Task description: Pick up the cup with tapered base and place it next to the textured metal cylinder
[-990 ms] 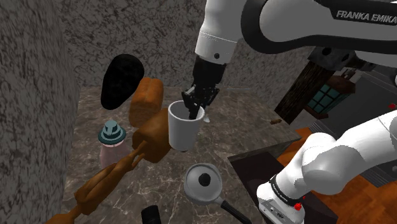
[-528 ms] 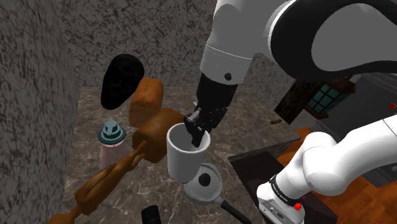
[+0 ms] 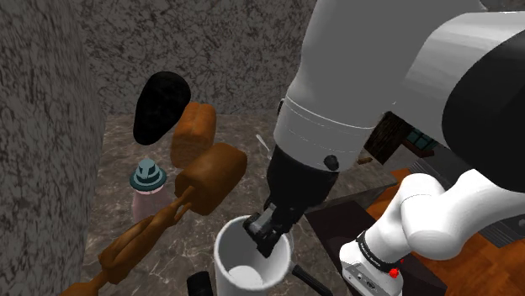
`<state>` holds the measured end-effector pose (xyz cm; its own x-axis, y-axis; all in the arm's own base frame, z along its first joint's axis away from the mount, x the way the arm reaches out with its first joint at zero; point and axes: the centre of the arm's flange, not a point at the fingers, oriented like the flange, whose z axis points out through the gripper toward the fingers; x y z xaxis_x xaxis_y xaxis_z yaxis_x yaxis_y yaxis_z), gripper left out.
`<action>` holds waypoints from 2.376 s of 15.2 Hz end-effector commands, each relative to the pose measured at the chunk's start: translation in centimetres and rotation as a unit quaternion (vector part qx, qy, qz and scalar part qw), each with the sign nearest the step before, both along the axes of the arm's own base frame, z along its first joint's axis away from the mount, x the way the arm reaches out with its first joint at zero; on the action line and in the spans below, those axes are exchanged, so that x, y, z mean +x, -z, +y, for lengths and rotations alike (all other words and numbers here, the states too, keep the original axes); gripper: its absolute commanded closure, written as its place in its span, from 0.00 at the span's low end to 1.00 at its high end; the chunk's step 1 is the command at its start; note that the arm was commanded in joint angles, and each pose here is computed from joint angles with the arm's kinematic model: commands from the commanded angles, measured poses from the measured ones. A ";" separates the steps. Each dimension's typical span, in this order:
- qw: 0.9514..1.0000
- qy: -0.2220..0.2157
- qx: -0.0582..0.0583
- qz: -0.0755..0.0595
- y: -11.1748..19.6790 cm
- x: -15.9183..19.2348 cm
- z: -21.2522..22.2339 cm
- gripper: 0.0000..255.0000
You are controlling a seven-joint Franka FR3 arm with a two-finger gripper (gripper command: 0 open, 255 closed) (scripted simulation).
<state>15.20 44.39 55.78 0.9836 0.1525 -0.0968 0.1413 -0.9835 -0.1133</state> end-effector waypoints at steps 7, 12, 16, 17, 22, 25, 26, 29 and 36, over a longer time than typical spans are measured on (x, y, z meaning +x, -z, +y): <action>1.000 0.001 0.000 0.000 0.1 -8.8 5.1 1.00; 1.000 0.001 0.000 0.000 0.1 -14.5 8.5 1.00; 1.000 0.001 0.000 0.000 0.1 -19.0 11.2 1.00; 1.000 0.001 0.000 0.000 0.1 -20.2 11.9 1.00; 1.000 0.001 0.000 0.000 2.2 -21.9 12.9 1.00; 1.000 0.001 0.000 0.000 3.8 -21.9 12.9 1.00; 1.000 0.001 0.000 0.000 4.3 -21.9 12.9 1.00; 1.000 0.001 0.000 0.000 5.9 -21.9 12.9 1.00; 1.000 0.001 0.000 0.000 9.6 -21.9 12.9 1.00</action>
<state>-6.53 57.22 46.82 0.9839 0.1503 -0.0970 0.1392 -0.9838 -0.1126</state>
